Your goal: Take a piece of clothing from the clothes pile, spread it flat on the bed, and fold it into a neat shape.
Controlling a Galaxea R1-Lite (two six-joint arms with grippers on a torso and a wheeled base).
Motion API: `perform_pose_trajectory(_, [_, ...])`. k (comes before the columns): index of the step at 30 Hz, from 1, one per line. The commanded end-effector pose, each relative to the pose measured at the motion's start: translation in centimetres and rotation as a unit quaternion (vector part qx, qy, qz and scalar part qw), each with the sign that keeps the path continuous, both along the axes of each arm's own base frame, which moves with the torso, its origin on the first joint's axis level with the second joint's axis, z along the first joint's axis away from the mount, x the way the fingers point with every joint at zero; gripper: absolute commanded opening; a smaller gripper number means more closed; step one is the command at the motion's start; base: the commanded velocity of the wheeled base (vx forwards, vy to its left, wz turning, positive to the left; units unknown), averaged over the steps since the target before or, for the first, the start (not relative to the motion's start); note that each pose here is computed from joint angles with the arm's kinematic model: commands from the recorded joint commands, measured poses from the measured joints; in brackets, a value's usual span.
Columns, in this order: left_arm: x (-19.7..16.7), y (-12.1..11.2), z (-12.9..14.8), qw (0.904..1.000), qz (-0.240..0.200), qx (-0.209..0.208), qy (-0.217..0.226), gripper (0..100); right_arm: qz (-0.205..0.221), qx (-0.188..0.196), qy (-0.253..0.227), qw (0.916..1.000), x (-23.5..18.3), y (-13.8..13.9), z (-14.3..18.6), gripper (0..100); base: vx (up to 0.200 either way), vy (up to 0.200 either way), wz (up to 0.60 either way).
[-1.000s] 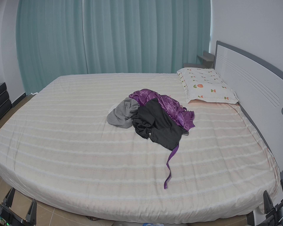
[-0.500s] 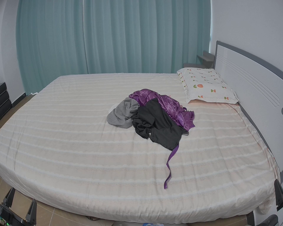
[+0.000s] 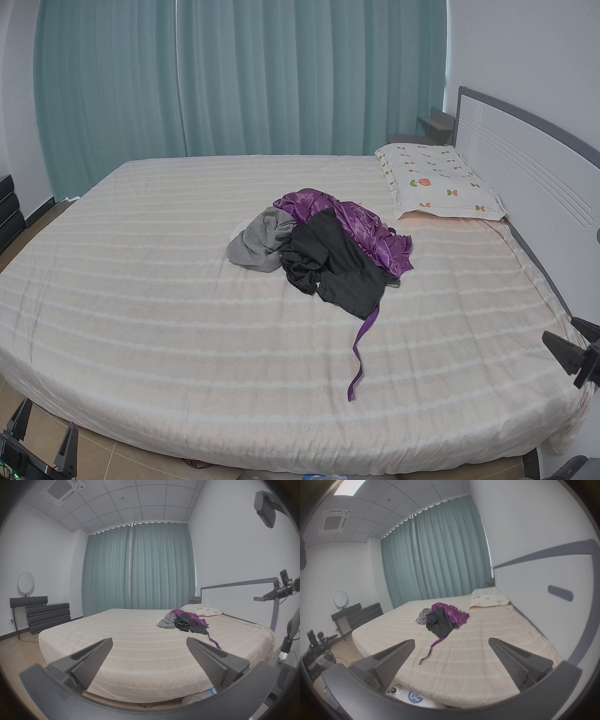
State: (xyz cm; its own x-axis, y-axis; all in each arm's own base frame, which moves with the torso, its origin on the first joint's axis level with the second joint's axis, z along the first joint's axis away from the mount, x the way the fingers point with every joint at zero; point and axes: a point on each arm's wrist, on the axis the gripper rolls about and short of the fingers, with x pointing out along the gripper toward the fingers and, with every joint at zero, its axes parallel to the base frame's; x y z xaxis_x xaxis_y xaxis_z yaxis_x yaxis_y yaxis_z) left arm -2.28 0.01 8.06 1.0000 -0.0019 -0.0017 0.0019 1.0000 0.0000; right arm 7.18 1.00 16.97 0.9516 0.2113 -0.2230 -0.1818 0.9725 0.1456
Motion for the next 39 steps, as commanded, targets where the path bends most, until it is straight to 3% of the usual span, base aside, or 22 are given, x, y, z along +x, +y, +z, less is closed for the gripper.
perform_pose_trajectory(1, [0.0,0.0,-0.5,1.0,0.0,0.0,0.0,100,0.06,0.054,0.132,0.9879,12.6,4.5,-1.1,100,0.0,0.0,0.0])
perform_pose_trajectory(7, [0.0,0.0,-0.5,1.0,0.0,0.0,0.0,100,0.064,0.099,0.159,0.9802,18.0,7.4,-1.7,100,0.0,0.0,0.0])
perform_pose_trajectory(18, [0.0,0.0,-0.5,1.0,0.0,0.0,0.0,100,0.05,0.138,0.196,0.9696,25.9,10.8,-4.6,100,0.0,0.0,0.0])
perform_pose_trajectory(24, [0.0,0.0,-0.5,1.0,0.0,0.0,0.0,100,0.038,0.164,0.21,0.9631,28.5,11.8,-5.9,100,0.0,0.0,0.0])
perform_pose_trajectory(32, [0.0,0.0,-0.5,1.0,0.0,0.0,0.0,100,0.03,0.167,0.223,0.9598,31.1,12.5,-8.4,100,0.0,0.0,0.0])
perform_pose_trajectory(39, [0.0,0.0,-0.5,1.0,0.0,0.0,0.0,100,0.013,0.213,0.232,0.9491,33.6,13.5,-9.8,100,0.0,0.0,0.0])
